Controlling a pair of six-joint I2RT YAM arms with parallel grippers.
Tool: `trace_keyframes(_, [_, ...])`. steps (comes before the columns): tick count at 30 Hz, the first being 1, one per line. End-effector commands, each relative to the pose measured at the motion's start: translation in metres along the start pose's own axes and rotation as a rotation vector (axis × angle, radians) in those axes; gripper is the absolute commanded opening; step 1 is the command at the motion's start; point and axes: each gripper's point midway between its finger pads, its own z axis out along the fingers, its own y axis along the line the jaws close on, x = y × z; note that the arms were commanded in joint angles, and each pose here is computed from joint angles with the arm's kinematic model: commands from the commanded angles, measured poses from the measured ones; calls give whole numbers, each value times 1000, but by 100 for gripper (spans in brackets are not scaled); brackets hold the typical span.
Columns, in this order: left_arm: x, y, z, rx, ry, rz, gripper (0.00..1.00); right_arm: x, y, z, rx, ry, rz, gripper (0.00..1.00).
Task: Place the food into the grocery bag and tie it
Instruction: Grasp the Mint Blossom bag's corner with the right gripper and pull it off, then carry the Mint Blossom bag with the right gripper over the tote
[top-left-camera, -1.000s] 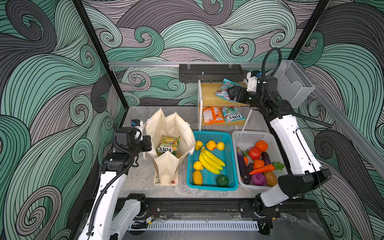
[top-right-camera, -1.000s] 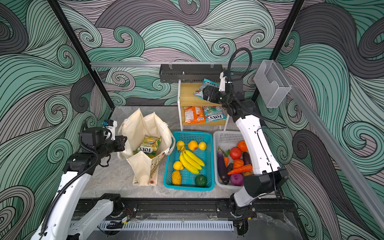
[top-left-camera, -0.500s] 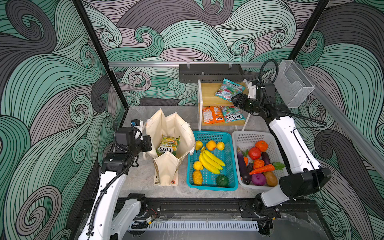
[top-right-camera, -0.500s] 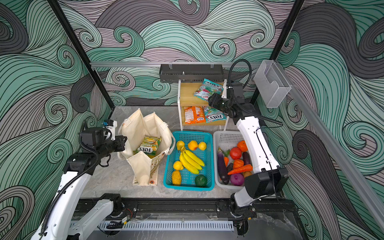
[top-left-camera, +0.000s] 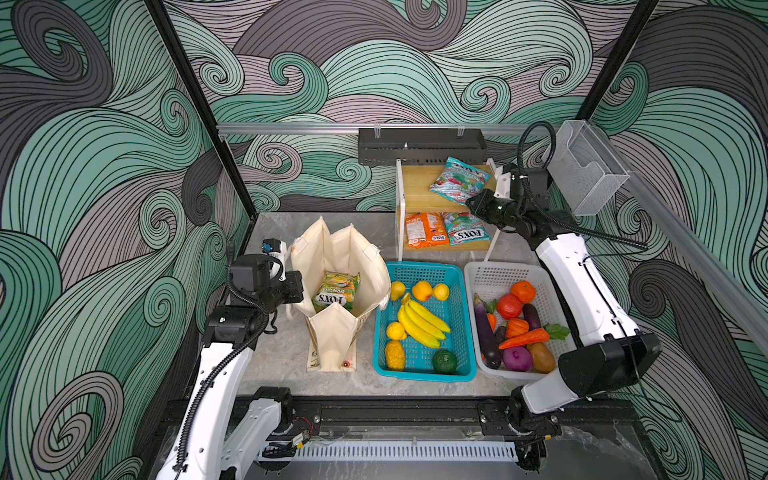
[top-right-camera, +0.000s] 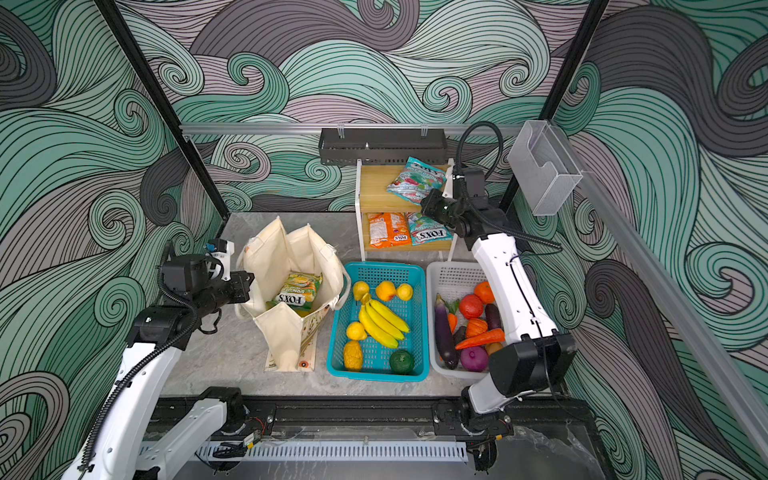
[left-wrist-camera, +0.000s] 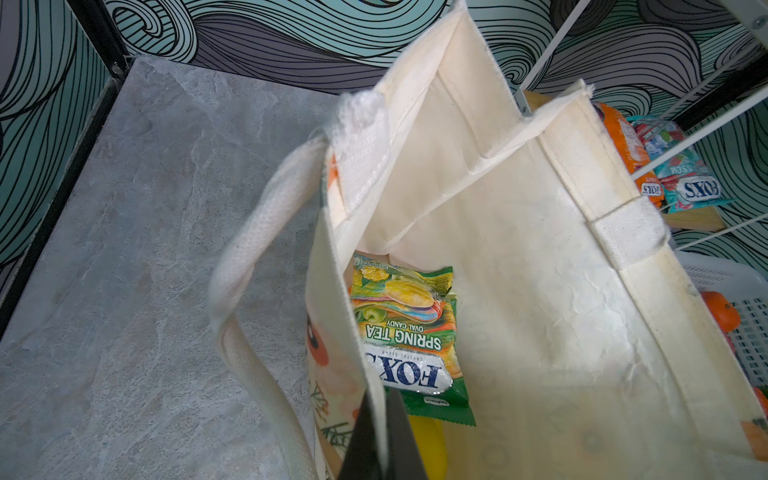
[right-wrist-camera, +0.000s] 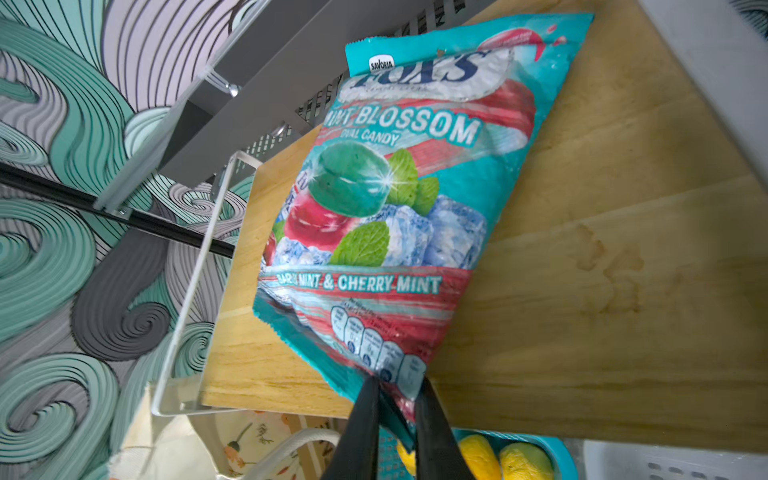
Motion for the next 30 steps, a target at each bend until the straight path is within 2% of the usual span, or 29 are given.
trace_keyframes(1, [0, -2, -1, 17, -3, 0, 0, -7, 8, -11, -35, -38, -7, 10])
trace_keyframes(3, [0, -2, -1, 16, -1, 0, 0, -9, 14, -13, -67, -54, -10, 0])
trace_keyframes(10, [-1, -2, -2, 16, -6, 1, 0, -12, 43, -31, -153, -57, -45, 0])
trace_keyframes(20, [-1, -1, -2, 8, -9, 1, 0, -22, 111, -106, -329, -185, -158, 0])
trace_keyframes(30, [-1, -1, -3, 10, -9, 2, 0, 5, 159, -146, -454, -147, -236, 0])
